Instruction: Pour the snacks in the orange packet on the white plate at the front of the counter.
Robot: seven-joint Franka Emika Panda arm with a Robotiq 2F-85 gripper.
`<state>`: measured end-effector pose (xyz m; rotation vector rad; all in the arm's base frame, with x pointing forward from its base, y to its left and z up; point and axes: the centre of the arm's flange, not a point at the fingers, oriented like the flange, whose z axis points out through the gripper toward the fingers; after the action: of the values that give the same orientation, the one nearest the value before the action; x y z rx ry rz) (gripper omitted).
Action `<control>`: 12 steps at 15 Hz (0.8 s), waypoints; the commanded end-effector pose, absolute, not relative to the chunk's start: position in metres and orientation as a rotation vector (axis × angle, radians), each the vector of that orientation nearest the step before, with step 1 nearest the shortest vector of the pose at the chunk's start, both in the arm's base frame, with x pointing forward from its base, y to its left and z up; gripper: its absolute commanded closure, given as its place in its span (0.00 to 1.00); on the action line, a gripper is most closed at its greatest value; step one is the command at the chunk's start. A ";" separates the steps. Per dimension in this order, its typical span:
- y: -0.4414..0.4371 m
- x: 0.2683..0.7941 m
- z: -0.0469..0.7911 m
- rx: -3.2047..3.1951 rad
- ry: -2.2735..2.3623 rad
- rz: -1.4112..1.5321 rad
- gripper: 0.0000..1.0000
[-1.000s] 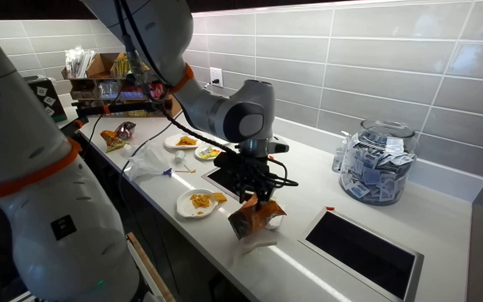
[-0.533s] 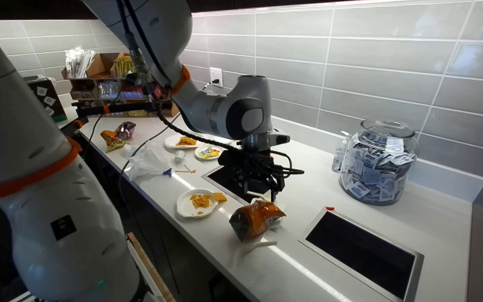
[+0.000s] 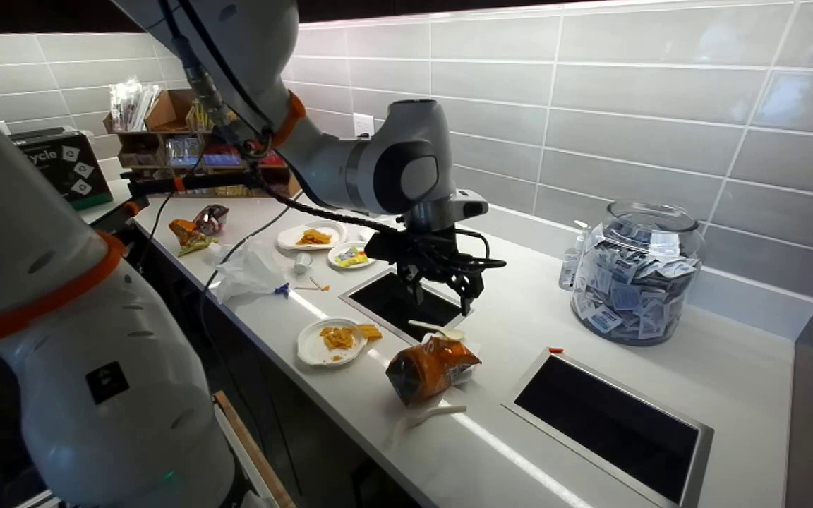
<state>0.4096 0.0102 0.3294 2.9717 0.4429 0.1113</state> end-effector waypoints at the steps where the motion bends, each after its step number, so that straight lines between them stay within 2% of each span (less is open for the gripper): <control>1: 0.019 0.391 0.365 2.979 0.383 0.183 0.00; 5: 0.026 0.378 0.393 3.038 0.334 0.185 0.00; 11: 0.038 0.354 0.410 3.075 0.310 -0.002 0.00; 12: 0.032 0.369 0.401 3.063 0.333 0.037 0.00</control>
<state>0.3685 0.0317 0.4008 3.0626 0.3334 0.0354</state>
